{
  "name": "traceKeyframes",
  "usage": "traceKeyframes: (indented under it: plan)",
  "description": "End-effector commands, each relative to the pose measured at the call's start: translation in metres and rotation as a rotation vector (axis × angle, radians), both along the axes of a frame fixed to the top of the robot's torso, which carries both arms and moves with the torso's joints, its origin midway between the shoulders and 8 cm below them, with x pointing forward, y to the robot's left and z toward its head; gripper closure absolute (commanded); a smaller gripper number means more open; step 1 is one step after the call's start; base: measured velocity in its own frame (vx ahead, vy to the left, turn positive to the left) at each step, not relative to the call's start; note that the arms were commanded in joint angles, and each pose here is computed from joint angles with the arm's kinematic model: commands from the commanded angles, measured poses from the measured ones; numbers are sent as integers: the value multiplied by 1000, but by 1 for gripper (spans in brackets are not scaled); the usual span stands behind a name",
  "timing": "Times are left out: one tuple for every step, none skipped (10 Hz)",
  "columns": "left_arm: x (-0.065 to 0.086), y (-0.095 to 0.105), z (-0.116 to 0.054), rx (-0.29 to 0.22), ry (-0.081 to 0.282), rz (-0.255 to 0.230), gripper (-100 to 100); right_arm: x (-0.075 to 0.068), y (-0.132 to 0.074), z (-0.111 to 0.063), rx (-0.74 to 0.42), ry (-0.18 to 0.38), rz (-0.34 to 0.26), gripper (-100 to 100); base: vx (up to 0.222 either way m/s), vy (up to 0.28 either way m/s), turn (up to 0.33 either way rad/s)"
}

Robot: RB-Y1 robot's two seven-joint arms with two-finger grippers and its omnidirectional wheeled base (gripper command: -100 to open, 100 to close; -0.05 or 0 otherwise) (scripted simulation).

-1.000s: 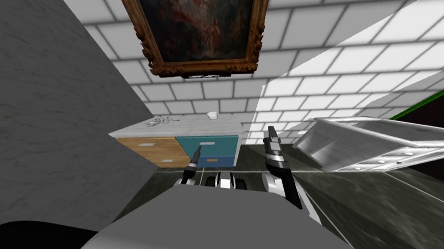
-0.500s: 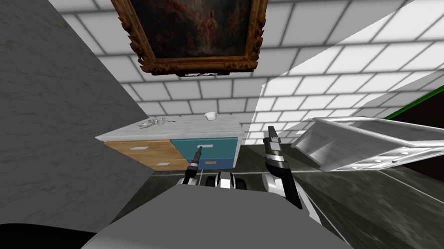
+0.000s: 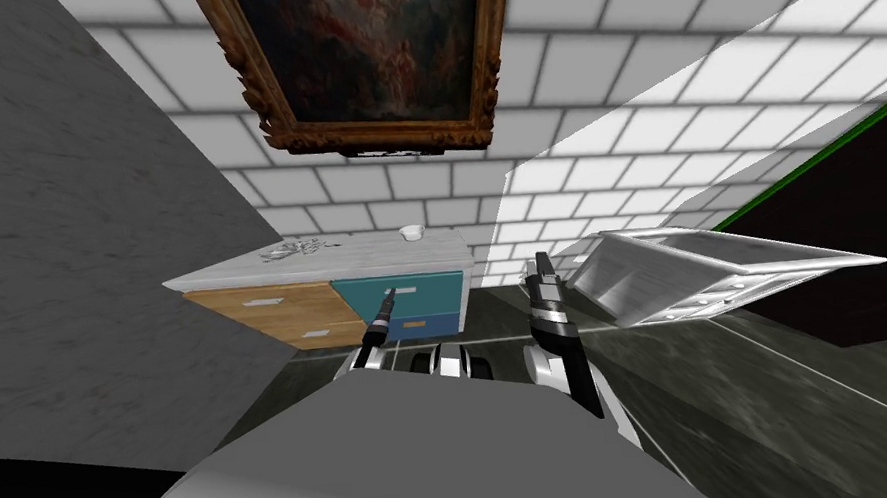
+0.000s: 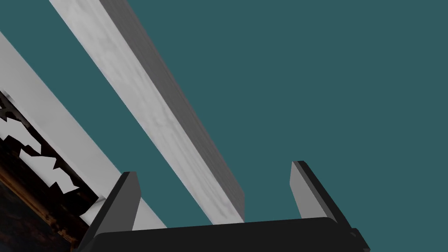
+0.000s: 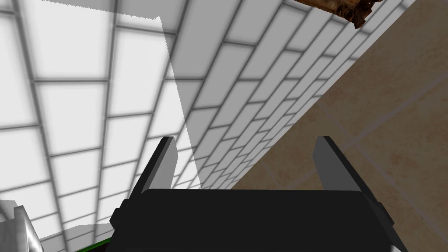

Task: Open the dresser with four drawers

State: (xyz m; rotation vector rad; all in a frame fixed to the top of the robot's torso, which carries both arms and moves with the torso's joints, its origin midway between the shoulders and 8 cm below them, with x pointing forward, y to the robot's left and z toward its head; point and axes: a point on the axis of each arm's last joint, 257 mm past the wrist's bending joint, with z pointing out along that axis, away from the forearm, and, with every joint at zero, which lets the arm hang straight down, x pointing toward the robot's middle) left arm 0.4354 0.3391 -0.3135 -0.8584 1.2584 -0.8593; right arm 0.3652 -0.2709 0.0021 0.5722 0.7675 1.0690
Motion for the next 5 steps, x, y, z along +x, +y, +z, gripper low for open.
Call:
traceKeyframes:
  plan:
    - [-7,-17,-3,1,1,-21,100,0,0,0,0,0,0,0,26,52,181]
    - [-10,-25,-4,1,1,-29,100,0,0,0,0,0,0,0,45,72,163]
    - [-16,-40,-5,0,1,-45,100,0,0,0,0,0,0,0,42,73,128]
    - [-19,-48,-5,0,0,-53,100,0,0,0,0,0,0,0,47,74,88]
    - [-19,-48,-5,0,0,-53,100,0,0,0,0,0,0,0,38,43,15]
